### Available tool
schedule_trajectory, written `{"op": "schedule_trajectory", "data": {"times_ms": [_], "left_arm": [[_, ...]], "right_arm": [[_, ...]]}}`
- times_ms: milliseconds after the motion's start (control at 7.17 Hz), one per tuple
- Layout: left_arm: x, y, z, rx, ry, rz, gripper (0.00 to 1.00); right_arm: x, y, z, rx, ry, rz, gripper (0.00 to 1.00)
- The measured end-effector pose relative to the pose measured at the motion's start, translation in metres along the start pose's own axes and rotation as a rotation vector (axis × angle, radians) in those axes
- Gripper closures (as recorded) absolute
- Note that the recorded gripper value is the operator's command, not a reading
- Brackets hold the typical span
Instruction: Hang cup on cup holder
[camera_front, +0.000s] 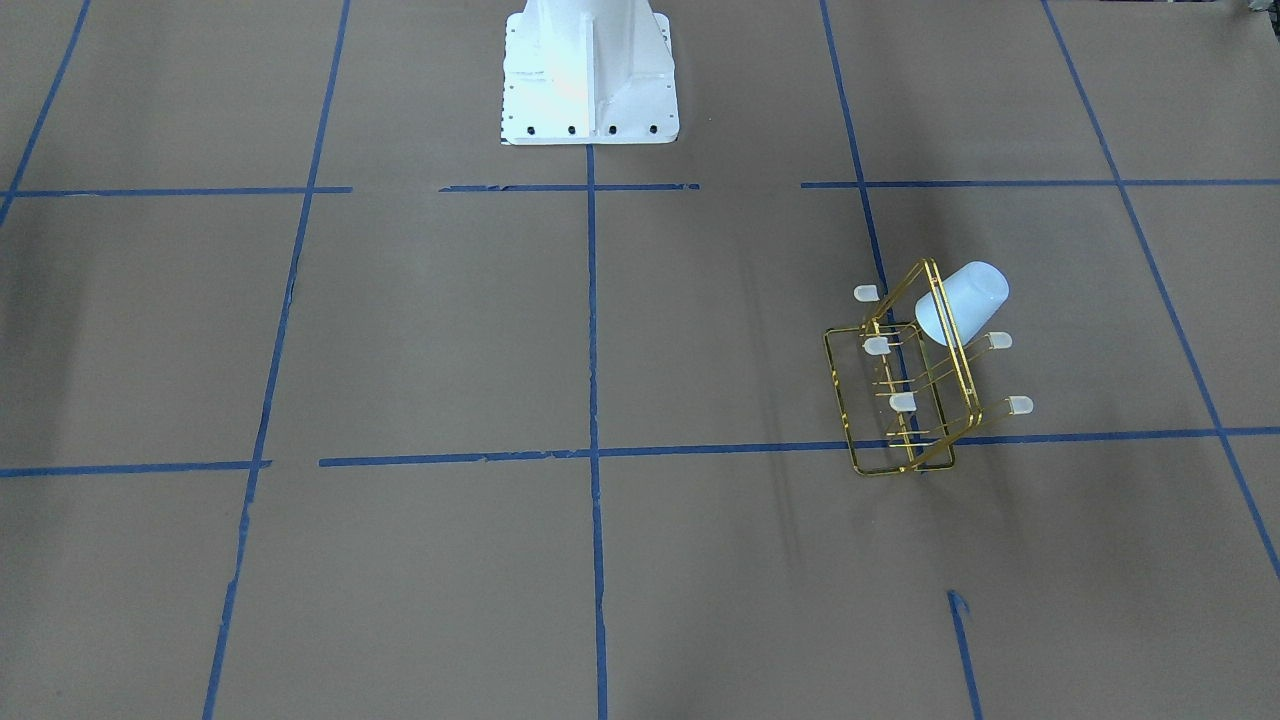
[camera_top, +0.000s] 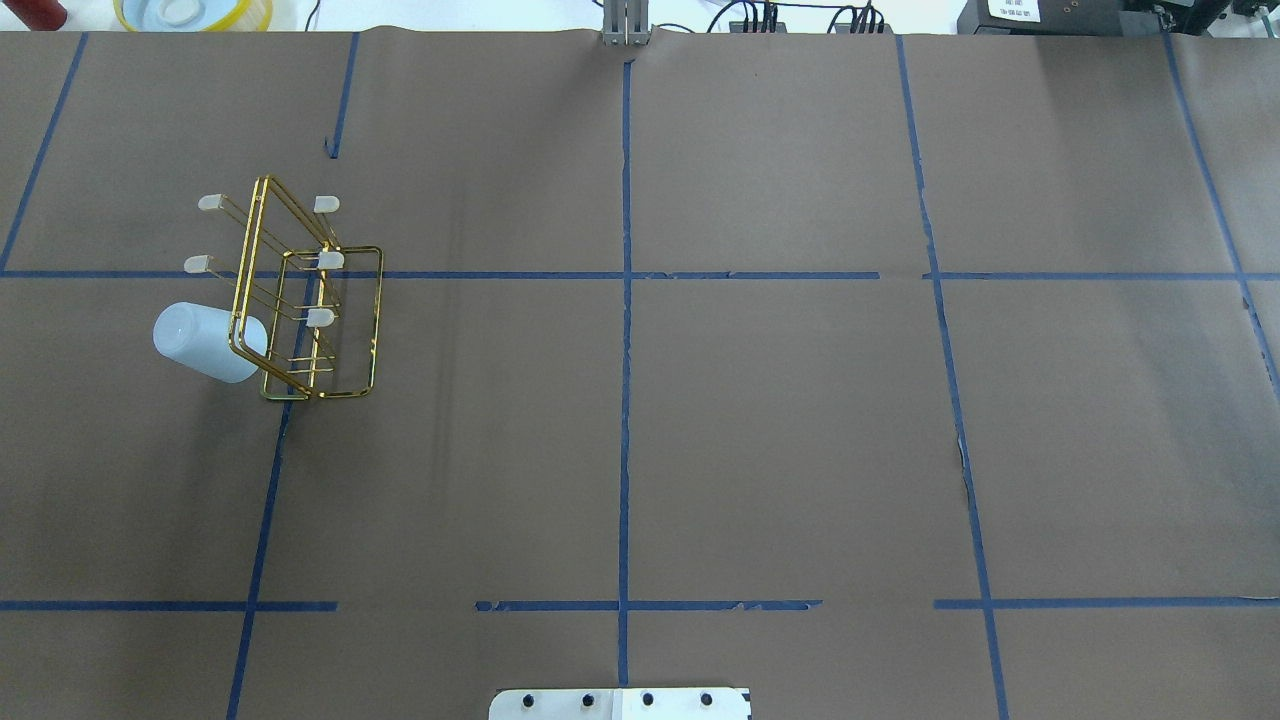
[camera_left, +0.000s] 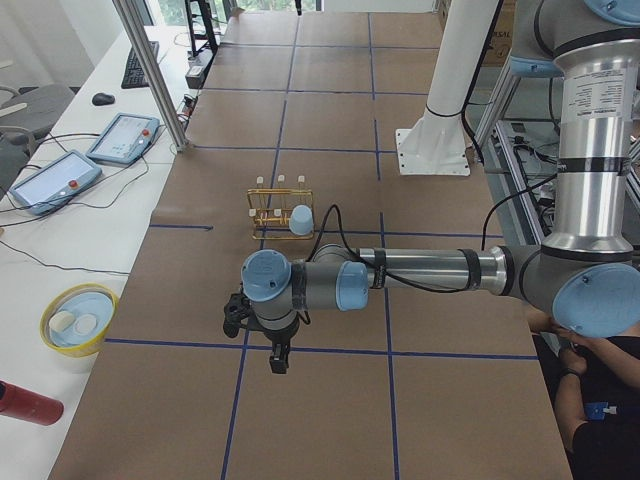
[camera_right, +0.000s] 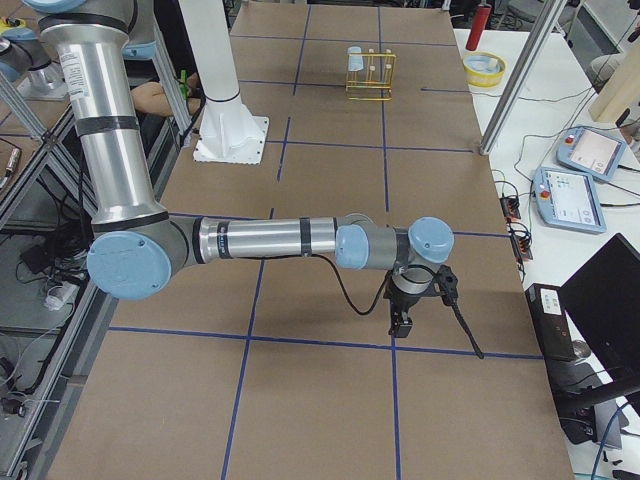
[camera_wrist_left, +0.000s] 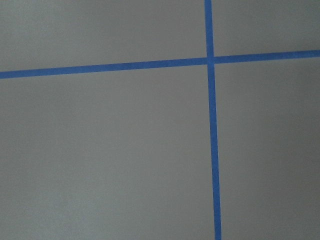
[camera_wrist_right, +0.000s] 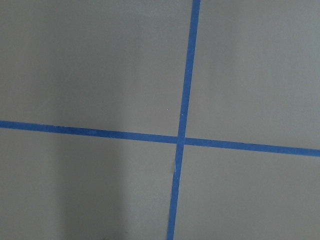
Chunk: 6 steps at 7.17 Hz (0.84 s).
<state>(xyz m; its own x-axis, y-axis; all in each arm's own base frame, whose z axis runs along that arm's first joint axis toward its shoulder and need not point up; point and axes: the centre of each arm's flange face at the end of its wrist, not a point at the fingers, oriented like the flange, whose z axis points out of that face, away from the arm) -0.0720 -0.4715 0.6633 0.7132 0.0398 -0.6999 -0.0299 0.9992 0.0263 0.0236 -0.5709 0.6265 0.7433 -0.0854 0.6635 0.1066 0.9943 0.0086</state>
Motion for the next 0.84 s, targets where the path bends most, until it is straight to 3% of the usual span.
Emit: {"op": "schedule_trajectory", "data": {"times_ms": [836], "left_arm": [[0.0019, -0.0025, -0.0023, 0.027, -0.005, 0.015, 0.00]], "right_arm": [[-0.0001, 0.0000, 0.0001, 0.000, 0.000, 0.000, 0.00]]}}
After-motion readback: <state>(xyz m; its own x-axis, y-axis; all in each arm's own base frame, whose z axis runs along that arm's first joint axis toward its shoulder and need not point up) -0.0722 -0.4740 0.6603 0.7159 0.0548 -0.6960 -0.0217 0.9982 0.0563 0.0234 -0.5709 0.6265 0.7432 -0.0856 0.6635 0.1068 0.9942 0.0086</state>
